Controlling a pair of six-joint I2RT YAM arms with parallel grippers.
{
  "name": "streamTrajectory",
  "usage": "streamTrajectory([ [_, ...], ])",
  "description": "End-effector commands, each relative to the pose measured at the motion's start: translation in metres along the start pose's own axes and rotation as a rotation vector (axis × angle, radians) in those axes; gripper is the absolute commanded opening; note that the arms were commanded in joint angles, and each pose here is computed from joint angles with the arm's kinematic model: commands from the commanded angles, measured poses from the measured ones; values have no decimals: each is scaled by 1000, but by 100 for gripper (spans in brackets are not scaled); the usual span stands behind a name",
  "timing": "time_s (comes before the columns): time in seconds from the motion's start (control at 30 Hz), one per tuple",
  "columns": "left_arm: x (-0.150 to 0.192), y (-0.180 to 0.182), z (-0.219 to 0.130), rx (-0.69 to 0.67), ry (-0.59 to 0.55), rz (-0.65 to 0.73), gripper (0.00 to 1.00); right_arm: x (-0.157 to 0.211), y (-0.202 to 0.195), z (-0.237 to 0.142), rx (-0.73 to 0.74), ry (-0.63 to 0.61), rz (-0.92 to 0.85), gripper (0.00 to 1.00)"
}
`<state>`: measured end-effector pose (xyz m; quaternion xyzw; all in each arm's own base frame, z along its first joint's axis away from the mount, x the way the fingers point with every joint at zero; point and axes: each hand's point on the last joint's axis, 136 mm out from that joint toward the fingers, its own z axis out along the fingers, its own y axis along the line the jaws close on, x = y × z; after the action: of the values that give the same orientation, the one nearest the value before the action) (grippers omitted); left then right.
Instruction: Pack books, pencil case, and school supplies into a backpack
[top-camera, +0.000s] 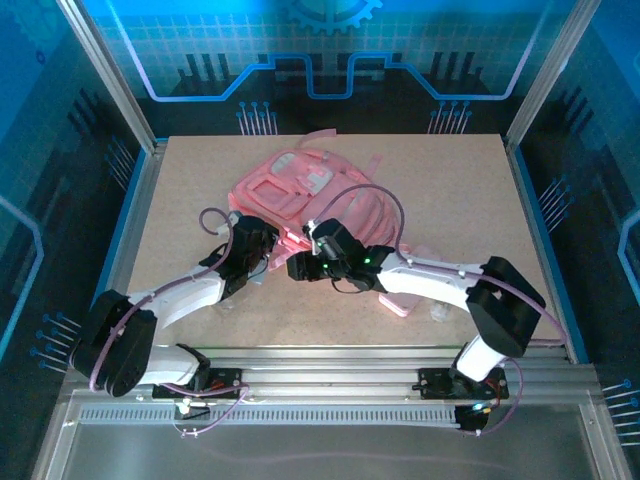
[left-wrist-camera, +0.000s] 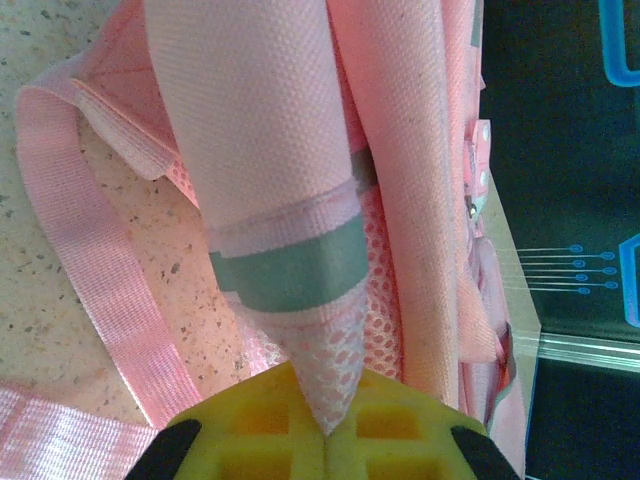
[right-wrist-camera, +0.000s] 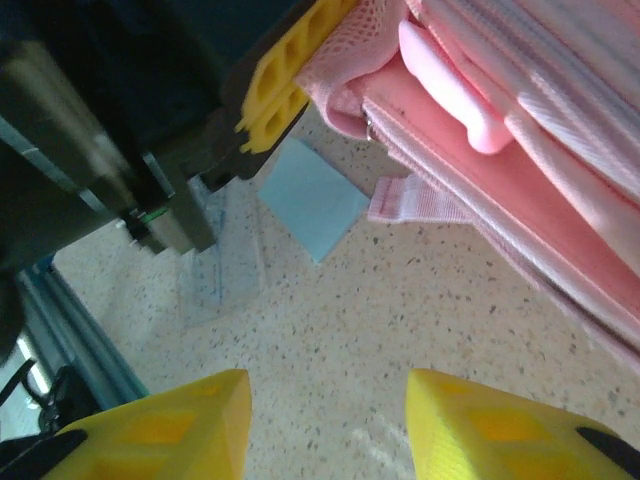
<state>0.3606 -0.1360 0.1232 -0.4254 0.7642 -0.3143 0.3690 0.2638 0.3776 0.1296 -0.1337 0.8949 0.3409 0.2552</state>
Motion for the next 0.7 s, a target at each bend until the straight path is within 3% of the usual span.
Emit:
streamTrajectory([
  [0.0,-9,-35,-15,104,-32,-66,0,-16,11,15,-14,-68,-5,46],
  [0.13,-7,-41,-20,111,-20,-75,0,-16,-5,34,74,-84,-39,47],
  [0.27,-4,-43,-27,111,2,-75,0,-34,-35,38,247,-182,-114,49],
  [0.4,-1,-41,-34,101,23,-76,0,-54,-42,42,330,-256,-218,50],
  [0.67,13,-42,-41,99,81,-94,0,-80,-22,58,271,-335,-284,46],
])
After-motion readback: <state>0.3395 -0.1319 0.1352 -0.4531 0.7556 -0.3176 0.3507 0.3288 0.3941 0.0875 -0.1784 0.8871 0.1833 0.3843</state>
